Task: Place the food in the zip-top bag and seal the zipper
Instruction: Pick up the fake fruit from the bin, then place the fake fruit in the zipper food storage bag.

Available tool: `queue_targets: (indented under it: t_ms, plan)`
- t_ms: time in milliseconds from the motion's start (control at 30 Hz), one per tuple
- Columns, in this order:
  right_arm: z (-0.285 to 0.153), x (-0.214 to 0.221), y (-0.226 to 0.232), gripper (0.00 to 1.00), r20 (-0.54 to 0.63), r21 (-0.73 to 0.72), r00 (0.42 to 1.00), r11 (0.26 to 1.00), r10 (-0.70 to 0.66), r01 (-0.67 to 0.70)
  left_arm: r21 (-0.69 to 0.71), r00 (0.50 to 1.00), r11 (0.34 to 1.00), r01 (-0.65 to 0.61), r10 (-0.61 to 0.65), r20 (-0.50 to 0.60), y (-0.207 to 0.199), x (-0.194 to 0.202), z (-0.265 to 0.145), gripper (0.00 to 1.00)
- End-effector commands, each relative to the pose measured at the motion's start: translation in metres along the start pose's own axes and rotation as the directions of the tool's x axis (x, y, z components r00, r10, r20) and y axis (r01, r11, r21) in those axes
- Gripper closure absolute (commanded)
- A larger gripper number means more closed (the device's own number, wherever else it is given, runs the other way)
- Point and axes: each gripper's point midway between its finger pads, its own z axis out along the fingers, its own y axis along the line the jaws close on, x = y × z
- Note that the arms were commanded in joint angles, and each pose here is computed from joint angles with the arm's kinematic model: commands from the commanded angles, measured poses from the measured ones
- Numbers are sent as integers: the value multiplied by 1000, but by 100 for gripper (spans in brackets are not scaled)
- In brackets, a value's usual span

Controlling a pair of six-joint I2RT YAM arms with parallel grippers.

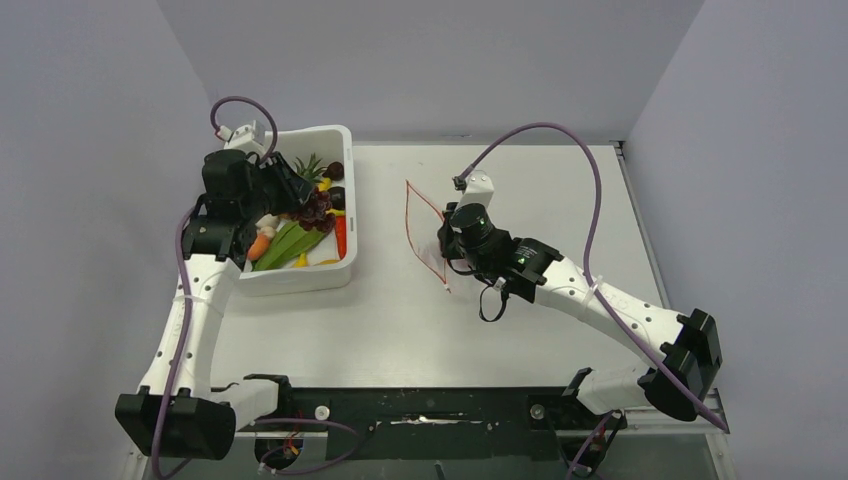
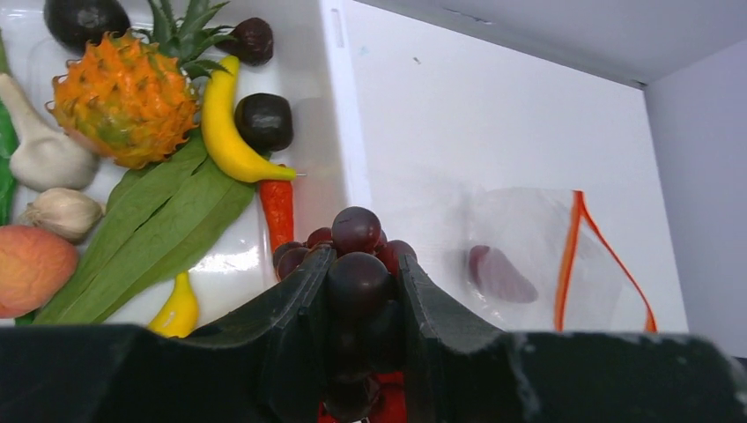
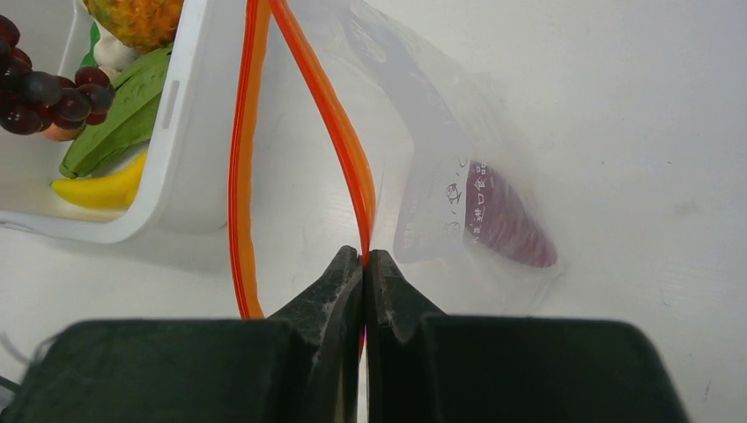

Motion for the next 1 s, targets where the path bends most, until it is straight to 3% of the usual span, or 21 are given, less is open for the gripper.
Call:
queue_targets:
  t_ms: [0, 367, 667, 967]
  plan:
    - [-4, -29, 20, 100, 81, -69, 994, 995, 78, -73, 210, 998, 978, -9, -5, 69, -52, -29, -32, 83]
    - [4, -33, 39, 100, 72, -131, 992, 987, 99, -89, 429, 993, 902, 54, -95, 74, -102, -40, -62, 84]
    - [7, -34, 53, 100, 72, -187, 987, 974, 146, -131, 648, 981, 752, 123, -192, 37, -151, -48, -89, 84]
    - [5, -40, 71, 100, 66, -270, 978, 948, 196, -171, 745, 963, 639, 192, -269, -17, -183, -45, -97, 87]
